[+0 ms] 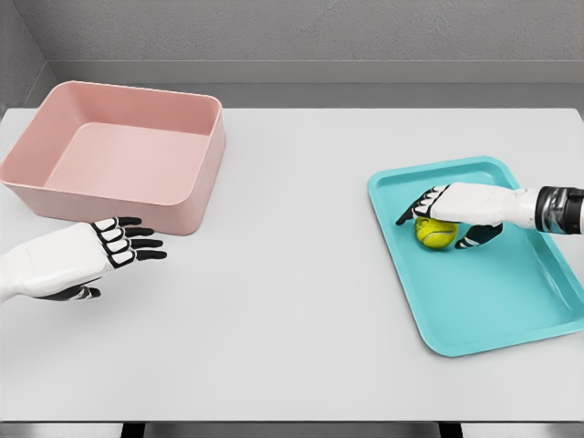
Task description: Put the tennis from the blue tray into the pink basket with both arms
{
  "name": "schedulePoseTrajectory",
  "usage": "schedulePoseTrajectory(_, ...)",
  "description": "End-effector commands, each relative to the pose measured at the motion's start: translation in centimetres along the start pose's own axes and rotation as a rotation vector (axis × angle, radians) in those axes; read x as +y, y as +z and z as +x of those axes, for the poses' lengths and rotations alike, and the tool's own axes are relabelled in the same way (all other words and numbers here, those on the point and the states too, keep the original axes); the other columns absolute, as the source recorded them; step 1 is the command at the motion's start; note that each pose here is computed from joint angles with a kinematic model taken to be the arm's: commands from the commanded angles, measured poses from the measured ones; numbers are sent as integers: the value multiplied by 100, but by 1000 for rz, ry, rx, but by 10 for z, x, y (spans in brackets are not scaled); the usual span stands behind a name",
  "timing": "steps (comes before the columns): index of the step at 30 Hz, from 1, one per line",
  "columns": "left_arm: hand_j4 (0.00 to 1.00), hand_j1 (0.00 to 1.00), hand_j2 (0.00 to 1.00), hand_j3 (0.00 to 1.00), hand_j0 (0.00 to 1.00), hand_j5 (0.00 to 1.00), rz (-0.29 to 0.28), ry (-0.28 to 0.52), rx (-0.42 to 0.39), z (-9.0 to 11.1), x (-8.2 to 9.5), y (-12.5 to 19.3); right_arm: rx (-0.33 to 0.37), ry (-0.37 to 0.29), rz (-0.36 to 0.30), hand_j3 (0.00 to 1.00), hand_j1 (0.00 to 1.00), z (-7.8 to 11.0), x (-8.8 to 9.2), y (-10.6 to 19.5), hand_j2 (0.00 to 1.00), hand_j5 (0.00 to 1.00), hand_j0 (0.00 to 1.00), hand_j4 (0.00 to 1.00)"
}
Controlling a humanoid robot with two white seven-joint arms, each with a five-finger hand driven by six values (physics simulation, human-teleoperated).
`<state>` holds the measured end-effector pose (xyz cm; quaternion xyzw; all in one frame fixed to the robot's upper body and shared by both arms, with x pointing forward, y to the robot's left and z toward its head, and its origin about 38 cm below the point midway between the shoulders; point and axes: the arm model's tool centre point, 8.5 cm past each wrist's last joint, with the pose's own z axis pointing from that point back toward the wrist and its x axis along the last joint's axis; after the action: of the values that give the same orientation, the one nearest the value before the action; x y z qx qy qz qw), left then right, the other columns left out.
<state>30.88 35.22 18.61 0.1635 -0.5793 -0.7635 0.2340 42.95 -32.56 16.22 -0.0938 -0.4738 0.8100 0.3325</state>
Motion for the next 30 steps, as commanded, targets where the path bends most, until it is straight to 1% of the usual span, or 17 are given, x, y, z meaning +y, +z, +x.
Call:
schedulePoseTrajectory(1, 100, 100, 100, 100, 100, 100, 3, 4, 0, 0, 1, 0, 1, -5, -3, 85, 85, 0, 0, 0, 85, 85, 85, 85)
schedulePoseTrajectory(8, 100, 100, 100, 100, 100, 100, 3, 4, 0, 0, 1, 0, -10, -8, 2, 77, 77, 2, 2, -4, 77, 77, 77, 77)
schedulePoseTrajectory(11, 100, 100, 100, 100, 100, 100, 0, 3, 1, 0, 1, 1, -10, -8, 2, 71, 71, 2, 2, -4, 71, 71, 71, 71)
schedulePoseTrajectory(15, 100, 100, 100, 100, 100, 100, 0, 4, 2, -1, 0, 1, 3, -18, 5, 66, 66, -2, 4, -2, 66, 66, 66, 66)
schedulePoseTrajectory(19, 100, 100, 100, 100, 100, 100, 0, 3, 1, 0, 1, 1, 0, -23, -3, 59, 59, -2, 3, -2, 59, 59, 59, 59)
schedulePoseTrajectory(23, 100, 100, 100, 100, 100, 100, -1, 3, 1, -1, 1, 1, 0, -24, -12, 56, 56, -2, 0, 0, 56, 56, 56, 56)
schedulePoseTrajectory(30, 100, 100, 100, 100, 100, 100, -1, 1, 3, -1, 1, 2, 1, -38, -59, 56, 56, -5, -16, 6, 56, 56, 56, 56)
